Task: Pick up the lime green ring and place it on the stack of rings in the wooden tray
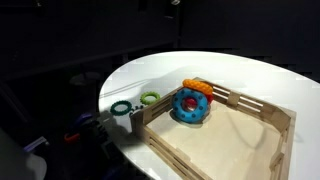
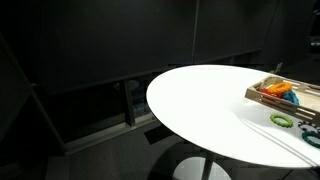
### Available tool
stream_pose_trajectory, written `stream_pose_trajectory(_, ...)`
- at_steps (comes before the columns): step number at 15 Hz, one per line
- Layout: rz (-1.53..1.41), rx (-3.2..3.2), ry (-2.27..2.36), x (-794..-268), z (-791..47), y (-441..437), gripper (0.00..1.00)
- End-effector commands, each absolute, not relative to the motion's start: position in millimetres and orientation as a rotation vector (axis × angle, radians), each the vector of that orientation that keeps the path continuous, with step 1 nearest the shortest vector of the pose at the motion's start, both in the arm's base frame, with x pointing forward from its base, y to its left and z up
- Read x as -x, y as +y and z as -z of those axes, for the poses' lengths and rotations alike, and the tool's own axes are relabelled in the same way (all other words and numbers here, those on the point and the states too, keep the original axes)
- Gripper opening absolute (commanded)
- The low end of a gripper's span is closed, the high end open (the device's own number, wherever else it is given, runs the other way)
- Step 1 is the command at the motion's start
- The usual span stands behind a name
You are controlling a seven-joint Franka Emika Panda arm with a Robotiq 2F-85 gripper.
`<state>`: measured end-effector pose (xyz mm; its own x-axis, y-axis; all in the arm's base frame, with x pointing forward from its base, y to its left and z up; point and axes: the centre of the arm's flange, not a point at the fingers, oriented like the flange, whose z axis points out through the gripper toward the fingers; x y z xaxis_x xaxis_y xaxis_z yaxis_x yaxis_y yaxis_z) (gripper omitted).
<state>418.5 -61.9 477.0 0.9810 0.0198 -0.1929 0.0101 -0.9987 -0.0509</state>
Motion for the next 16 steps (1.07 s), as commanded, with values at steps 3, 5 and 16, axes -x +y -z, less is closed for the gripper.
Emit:
stream_pose_trajectory(3,-0.225,3.127,-0.036,-430.4,-459.2,-24.7,1.0)
stream_pose_trajectory(5,-0.193,3.126,-0.003,-432.0,-443.1,-16.3,1.0)
stream_pose_trajectory(16,-0.203,3.096,0.089,-428.4,-334.3,-14.2,1.0)
